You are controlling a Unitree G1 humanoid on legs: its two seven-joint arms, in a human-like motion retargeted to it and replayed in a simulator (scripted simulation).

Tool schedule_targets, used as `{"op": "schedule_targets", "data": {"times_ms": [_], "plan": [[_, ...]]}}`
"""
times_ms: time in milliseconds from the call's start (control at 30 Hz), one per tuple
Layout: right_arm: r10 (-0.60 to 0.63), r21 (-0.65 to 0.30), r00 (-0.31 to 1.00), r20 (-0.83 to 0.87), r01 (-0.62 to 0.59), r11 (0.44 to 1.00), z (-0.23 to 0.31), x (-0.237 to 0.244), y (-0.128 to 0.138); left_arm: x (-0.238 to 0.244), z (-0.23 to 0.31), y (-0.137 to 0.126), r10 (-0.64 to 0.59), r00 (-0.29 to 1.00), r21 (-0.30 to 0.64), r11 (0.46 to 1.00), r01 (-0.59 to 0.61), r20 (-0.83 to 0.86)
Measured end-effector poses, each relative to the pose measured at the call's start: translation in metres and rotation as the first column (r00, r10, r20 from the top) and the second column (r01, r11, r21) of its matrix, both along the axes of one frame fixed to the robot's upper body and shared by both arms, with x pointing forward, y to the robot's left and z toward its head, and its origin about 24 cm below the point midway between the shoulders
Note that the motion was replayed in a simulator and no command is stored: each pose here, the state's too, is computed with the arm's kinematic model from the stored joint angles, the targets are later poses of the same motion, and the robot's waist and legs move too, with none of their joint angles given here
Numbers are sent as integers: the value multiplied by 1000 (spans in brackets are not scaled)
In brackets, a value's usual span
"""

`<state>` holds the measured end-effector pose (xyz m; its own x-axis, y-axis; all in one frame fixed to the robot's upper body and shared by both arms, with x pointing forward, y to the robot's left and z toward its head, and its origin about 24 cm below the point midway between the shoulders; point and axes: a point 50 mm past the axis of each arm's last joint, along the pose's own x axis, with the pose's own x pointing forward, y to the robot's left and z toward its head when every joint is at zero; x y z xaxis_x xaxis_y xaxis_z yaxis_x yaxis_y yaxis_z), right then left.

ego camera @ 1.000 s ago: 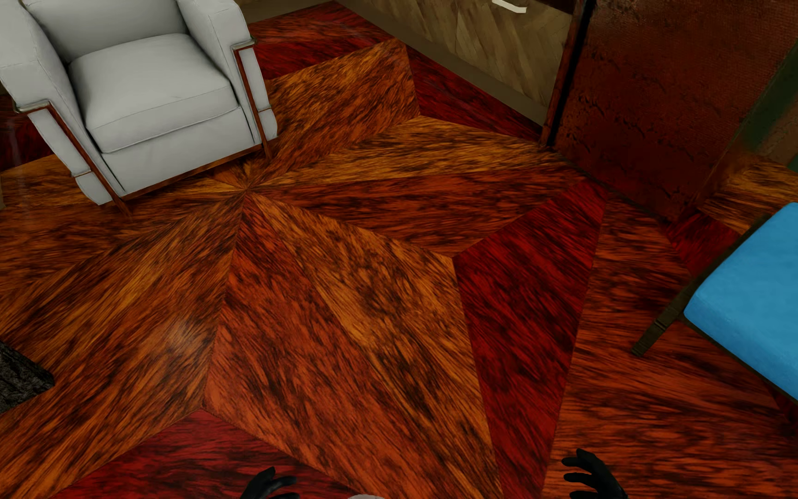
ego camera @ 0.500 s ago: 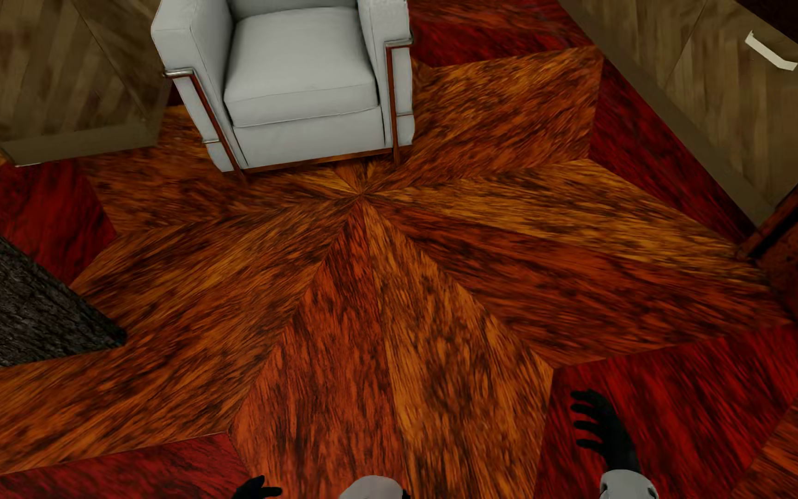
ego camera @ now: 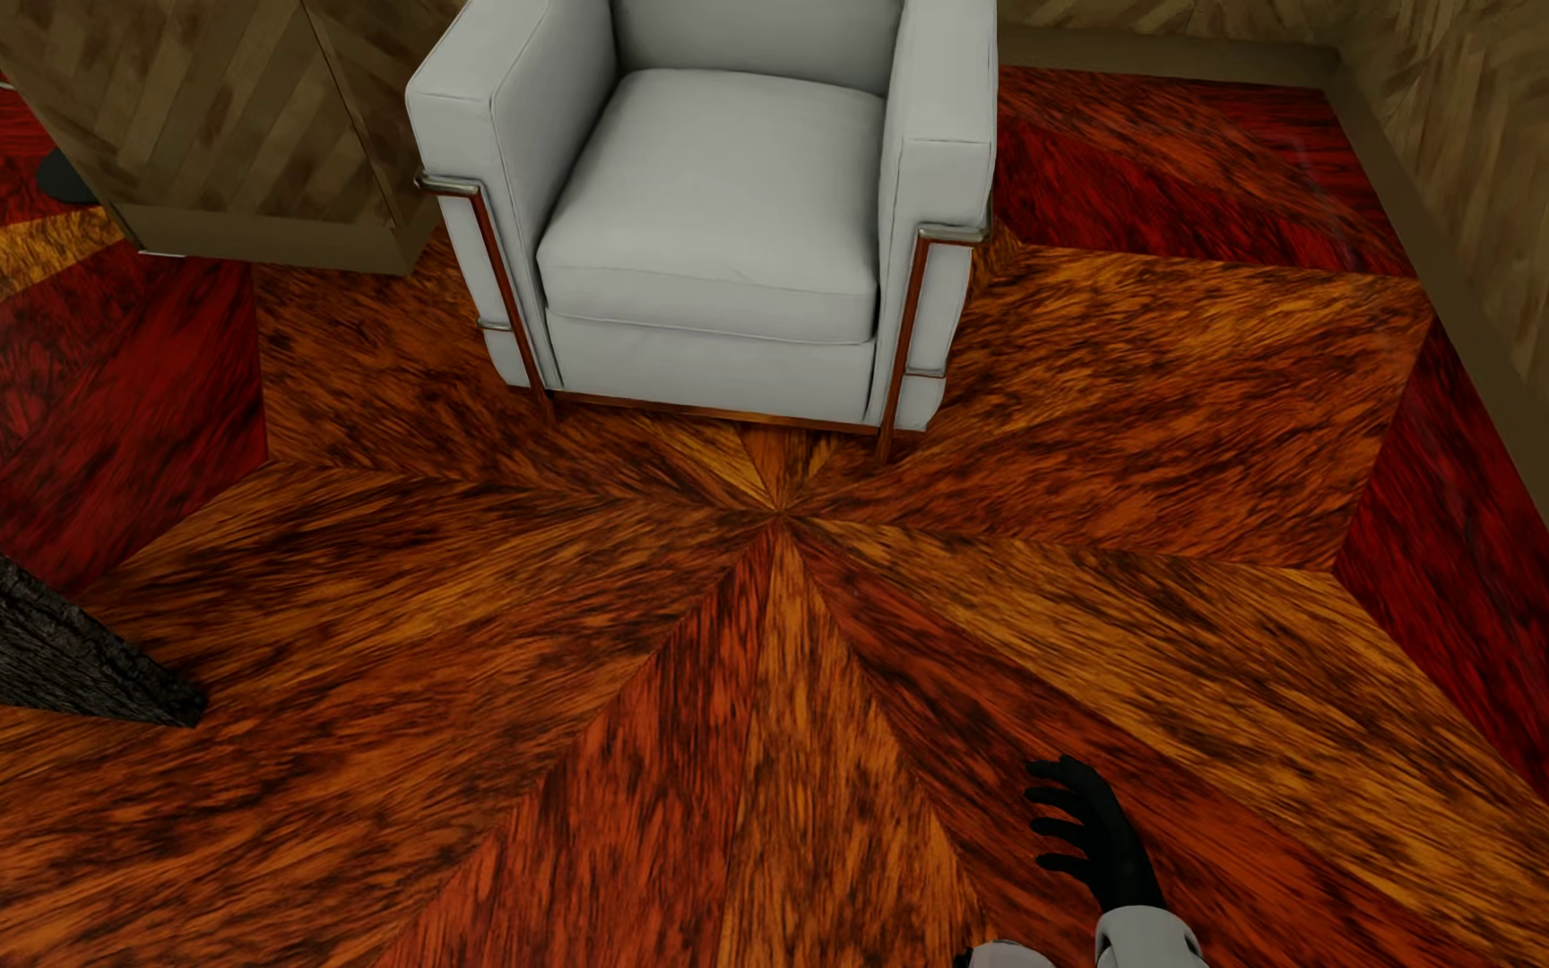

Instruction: Walk towards the light gray armchair

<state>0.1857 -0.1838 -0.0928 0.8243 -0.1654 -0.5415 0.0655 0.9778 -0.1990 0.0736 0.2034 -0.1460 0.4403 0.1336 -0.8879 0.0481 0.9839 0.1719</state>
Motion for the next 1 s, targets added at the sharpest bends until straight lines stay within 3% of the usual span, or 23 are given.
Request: {"op": "schedule_targets", "data": {"times_ms": [100, 133, 200, 267, 300, 400, 467, 500, 567, 633, 700, 833, 1000], "plan": [[-30, -157, 996, -86, 16, 988, -12, -41, -58, 44, 15, -13, 50, 993, 43, 998, -55, 109], [-58, -175, 997, -58, 47, 983, -5, -25, -64, 35, 12, -4, 42, 996, 48, 998, -45, 79], [-33, -137, 998, 47, 39, 990, 17, 18, -42, 6, 7, 8, 16, 1000, 32, 999, -16, 20], [76, -57, 997, -1, -76, 996, 4, 20, -3, 6, 1, 0, -158, 987, 8, 987, 159, -24], [112, -24, 993, -25, -112, 993, -1, 11, 3, 32, 11, 3, -230, 972, 22, 973, 229, 47], [139, 0, 973, -183, -141, 990, -20, -33, -24, 92, 36, -17, -209, 920, 1, 975, 221, 332], [76, -17, 969, -234, -82, 996, -20, -47, -44, 105, 48, -23, -99, 877, -62, 987, 145, 470], [47, 0, 970, -238, -48, 999, -22, -49, -38, 99, 47, -16, -42, 879, -83, 992, 93, 475], [57, 34, 978, -201, -51, 998, -18, -27, -10, 82, 35, -7, -42, 924, -71, 995, 74, 381], [15, 5, 986, -168, -15, 1000, -14, -19, -22, 64, 24, -17, -6, 961, -97, 995, 34, 277], [-4, 7, 985, -172, 5, 1000, -15, -24, -26, 54, 18, -8, 3, 979, -64, 998, 10, 202], [-7, 46, 978, -211, 17, 999, -20, -35, -27, 59, 20, -1, 8, 977, -37, 999, 0, 214], [108, 17, 982, -157, -106, 994, -12, -24, -31, 42, 12, -12, -13, 987, -84, 996, 27, 159]]}}
